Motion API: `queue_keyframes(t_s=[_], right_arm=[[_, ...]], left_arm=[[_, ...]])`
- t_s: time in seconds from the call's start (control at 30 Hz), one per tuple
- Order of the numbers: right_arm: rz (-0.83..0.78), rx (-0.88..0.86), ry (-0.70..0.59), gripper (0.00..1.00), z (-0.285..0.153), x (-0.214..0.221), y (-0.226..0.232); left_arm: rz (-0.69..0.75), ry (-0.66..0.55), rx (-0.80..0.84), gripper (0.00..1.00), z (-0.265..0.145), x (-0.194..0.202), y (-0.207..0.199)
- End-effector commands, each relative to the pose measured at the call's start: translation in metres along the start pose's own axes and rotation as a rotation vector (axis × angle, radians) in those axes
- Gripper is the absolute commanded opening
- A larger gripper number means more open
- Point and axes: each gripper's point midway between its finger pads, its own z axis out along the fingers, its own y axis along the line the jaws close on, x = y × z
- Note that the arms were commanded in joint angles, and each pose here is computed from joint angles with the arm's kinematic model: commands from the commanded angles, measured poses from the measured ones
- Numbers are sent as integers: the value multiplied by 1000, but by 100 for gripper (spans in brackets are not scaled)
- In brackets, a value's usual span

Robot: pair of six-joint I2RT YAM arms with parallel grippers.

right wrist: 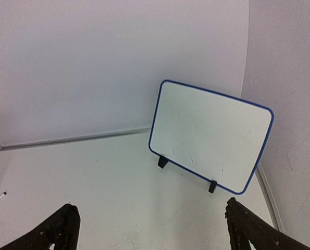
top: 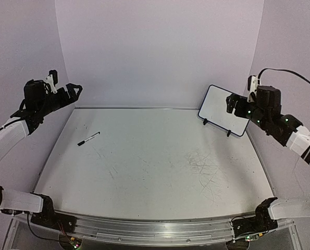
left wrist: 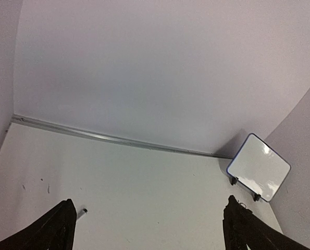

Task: Write a sentence on the whiteboard
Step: Move the whiteboard to the corner of the board.

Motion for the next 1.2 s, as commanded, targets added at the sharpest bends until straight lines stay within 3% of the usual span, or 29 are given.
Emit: queue_keyframes(t_s=[0.0,0.3,0.67,0.8,1.17], right_arm=[[-10,88,74,98,23,23,-6],[-20,192,254,98,99,92,-6],[225,332,443,98,168,168,-74],[242,401,481,97,186,190,-98],[304,497,523,81,212,225,-130]], left_arm=[[-10,69,154,99,5,16,-33],[2,279,249,99,35,100,-81],[23,440,301,99,43,173,-120],[36,466,318,99,39,186,-131],[61,486,342,99,39,197,-141]])
